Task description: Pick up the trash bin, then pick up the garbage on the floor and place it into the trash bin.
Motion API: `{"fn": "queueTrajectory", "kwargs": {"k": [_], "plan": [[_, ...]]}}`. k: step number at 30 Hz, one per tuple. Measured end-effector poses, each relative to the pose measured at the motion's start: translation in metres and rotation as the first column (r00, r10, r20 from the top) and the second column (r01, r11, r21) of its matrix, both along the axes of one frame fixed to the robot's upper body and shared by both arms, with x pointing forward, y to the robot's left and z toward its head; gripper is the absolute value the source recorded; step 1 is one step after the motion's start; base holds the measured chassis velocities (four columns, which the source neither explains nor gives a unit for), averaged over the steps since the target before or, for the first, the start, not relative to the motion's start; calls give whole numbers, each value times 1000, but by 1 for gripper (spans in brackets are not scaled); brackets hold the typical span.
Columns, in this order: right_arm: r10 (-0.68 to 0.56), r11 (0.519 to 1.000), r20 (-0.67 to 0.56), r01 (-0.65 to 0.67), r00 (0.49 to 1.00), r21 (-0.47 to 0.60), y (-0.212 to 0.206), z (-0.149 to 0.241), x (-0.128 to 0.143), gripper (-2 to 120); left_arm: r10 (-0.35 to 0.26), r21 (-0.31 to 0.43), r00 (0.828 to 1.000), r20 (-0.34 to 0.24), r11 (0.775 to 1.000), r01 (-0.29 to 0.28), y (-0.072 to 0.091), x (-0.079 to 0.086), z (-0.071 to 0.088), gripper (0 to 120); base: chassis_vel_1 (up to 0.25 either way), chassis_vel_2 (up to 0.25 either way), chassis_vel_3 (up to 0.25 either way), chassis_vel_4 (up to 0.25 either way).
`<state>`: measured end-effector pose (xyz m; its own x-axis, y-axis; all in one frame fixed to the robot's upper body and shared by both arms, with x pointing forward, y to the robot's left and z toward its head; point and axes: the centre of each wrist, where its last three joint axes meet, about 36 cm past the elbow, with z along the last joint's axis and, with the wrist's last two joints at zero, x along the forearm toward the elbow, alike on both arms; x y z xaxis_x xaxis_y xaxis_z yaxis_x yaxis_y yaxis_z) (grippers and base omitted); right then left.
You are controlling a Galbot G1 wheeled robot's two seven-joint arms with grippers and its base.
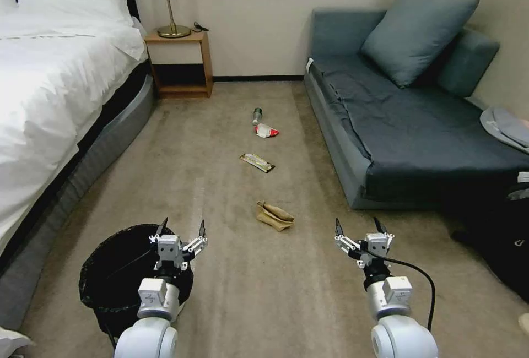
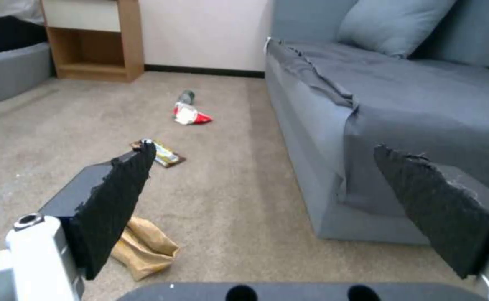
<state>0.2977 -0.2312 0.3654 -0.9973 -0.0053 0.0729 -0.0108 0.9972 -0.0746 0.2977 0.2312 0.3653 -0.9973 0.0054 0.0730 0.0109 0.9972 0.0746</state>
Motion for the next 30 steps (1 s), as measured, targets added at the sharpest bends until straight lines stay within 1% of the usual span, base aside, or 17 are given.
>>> {"fn": "queueTrajectory", "kwargs": {"k": [30], "plan": [[0, 1000, 0, 0, 1000, 0, 0, 0, 0, 100, 0, 0, 1000, 0, 1000, 0, 0, 0, 0, 100, 0, 0, 0, 0]]}}
